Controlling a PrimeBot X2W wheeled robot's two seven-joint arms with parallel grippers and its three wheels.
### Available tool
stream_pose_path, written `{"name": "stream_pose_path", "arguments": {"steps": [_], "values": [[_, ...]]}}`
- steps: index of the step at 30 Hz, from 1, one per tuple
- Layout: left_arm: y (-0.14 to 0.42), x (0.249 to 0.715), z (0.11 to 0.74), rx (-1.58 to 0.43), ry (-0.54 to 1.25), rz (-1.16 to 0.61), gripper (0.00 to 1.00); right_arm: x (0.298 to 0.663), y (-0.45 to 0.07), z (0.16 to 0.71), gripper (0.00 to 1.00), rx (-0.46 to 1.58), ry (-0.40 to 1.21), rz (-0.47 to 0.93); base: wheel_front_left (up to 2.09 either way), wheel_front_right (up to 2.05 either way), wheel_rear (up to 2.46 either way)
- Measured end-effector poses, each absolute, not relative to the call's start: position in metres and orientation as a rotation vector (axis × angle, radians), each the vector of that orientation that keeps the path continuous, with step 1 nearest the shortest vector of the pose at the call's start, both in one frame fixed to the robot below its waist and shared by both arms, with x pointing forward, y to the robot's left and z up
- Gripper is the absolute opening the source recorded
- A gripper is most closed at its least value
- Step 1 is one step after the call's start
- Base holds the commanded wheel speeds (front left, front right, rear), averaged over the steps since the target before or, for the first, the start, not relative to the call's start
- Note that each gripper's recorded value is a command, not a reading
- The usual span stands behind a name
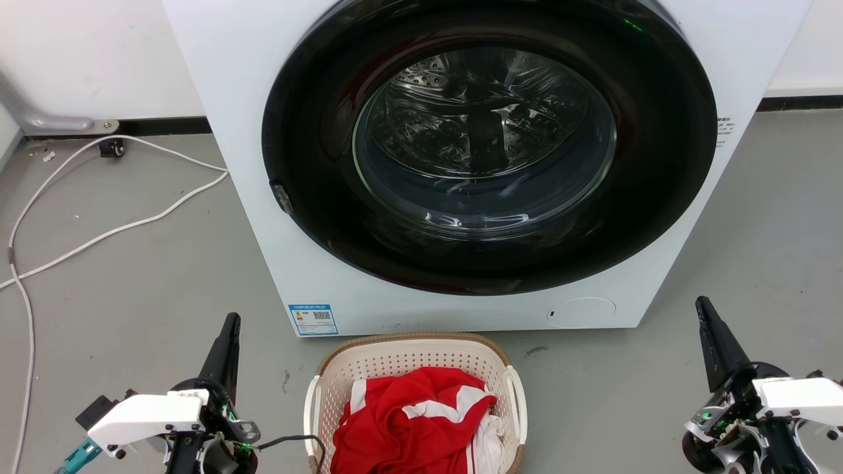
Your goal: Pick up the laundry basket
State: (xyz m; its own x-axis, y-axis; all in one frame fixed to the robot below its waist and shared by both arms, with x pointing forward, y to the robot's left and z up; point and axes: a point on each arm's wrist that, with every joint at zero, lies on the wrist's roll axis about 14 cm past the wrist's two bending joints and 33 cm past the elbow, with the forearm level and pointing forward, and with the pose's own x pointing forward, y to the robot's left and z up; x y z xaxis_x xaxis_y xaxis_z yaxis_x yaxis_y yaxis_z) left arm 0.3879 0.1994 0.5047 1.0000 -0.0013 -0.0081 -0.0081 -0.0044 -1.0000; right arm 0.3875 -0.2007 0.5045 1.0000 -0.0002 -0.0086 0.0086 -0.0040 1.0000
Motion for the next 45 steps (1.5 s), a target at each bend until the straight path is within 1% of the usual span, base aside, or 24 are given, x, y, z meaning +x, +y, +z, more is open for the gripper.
{"name": "stream_pose_path", "arguments": {"steps": [11,12,16,22,45], "values": [[0.199,0.388,0.505,-1.575,0.007,0.005,0.00,0.387,-0.201,0.504,0.00,1.575,0.007,-0.007,0.00,0.00,0.00],[0.199,0.387,0.502,-1.576,0.014,0.011,1.00,0.387,-0.201,0.502,1.00,1.576,0.012,-0.013,0.00,0.00,0.00],[0.198,0.377,0.481,-1.581,0.059,0.063,1.00,0.376,-0.202,0.480,1.00,1.579,0.057,-0.070,0.00,0.00,0.00],[0.202,0.377,0.484,-1.521,0.037,0.074,1.00,0.376,-0.203,0.480,1.00,1.520,0.047,-0.084,0.00,0.00,0.00],[0.197,0.383,0.511,-1.063,-0.014,0.051,1.00,0.380,-0.189,0.513,1.00,0.960,-0.014,0.008,0.00,0.00,0.00]]}}
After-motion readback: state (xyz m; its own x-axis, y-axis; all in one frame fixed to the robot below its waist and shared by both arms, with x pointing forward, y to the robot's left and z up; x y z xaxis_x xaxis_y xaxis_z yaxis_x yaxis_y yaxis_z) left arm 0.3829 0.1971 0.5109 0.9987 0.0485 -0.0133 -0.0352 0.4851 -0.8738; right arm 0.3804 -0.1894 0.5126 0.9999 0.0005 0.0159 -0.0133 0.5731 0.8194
